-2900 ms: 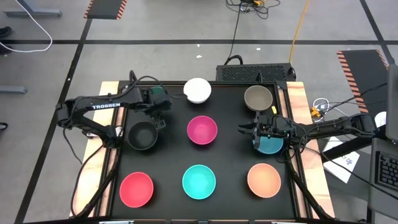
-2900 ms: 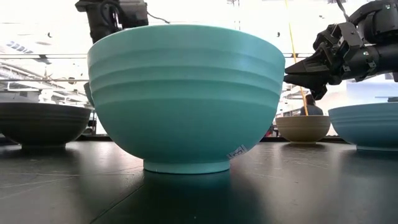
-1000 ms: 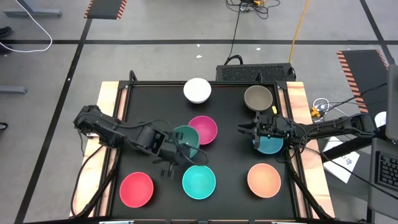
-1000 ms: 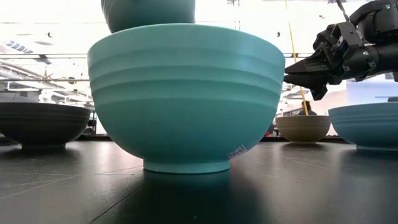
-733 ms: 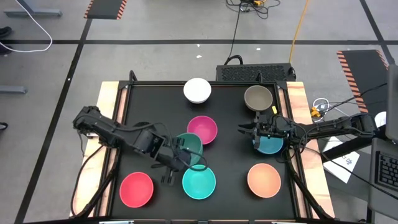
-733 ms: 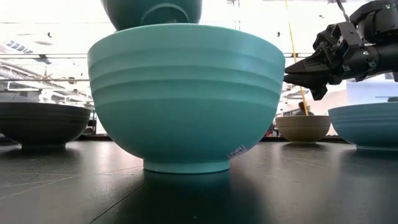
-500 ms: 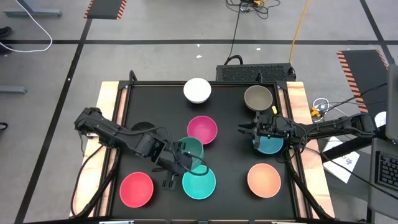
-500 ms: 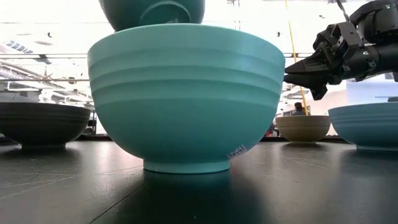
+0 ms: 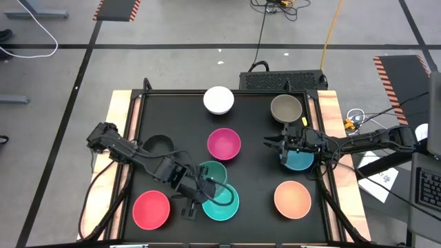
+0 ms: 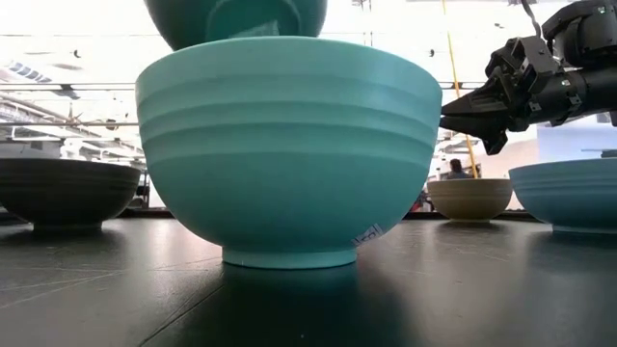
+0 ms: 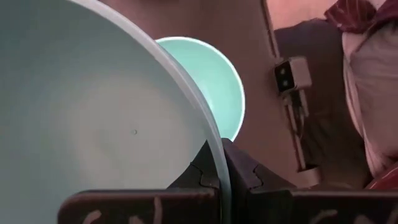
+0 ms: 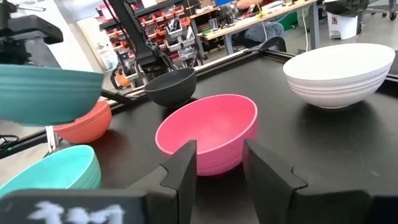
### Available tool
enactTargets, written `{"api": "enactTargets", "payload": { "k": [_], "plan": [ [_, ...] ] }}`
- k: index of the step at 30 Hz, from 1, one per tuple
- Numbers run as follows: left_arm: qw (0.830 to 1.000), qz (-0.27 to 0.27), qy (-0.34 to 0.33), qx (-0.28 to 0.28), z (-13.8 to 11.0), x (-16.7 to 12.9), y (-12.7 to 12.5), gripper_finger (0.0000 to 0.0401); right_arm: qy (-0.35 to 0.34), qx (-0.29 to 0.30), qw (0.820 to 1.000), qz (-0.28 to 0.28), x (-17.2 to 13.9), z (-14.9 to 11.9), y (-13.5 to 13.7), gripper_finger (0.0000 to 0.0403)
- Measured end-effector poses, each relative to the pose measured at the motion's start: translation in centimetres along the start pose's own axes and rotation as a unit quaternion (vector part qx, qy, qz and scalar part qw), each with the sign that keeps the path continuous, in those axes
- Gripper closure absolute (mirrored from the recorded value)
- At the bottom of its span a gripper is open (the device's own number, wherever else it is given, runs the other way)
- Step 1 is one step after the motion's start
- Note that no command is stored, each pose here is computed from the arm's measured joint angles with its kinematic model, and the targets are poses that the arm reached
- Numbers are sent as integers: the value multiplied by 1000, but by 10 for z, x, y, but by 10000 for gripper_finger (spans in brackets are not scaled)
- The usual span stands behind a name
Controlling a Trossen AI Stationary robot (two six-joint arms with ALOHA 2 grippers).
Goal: Nest bowls inside each other
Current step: Stack the dark green bowl on the light green bowl
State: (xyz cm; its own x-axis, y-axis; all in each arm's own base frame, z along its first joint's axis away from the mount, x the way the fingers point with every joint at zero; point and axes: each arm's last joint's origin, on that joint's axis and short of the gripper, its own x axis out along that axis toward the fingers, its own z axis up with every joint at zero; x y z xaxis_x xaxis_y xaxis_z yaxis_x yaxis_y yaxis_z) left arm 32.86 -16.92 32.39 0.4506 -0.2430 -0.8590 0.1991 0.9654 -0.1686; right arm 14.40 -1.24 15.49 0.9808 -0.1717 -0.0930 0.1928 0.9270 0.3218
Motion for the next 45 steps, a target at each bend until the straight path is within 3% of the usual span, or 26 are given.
{"api": "enactTargets", "payload": {
  "k": [6,14,29,36,45],
  "plan": [
    [1000,-9,-18,-1,7,-5,-12,401,0,-1,1000,0,0,0,0,281],
    [999,-5,48,5,6,29,-14,401,0,0,1000,0,0,0,0,281],
    [996,43,70,23,8,61,-14,401,1,-5,1000,3,0,0,0,281],
    [997,42,63,15,9,61,-15,401,1,-5,1000,3,0,0,0,281],
    [998,31,33,34,26,50,-40,401,1,-6,1000,2,0,0,0,281]
  ]
}}
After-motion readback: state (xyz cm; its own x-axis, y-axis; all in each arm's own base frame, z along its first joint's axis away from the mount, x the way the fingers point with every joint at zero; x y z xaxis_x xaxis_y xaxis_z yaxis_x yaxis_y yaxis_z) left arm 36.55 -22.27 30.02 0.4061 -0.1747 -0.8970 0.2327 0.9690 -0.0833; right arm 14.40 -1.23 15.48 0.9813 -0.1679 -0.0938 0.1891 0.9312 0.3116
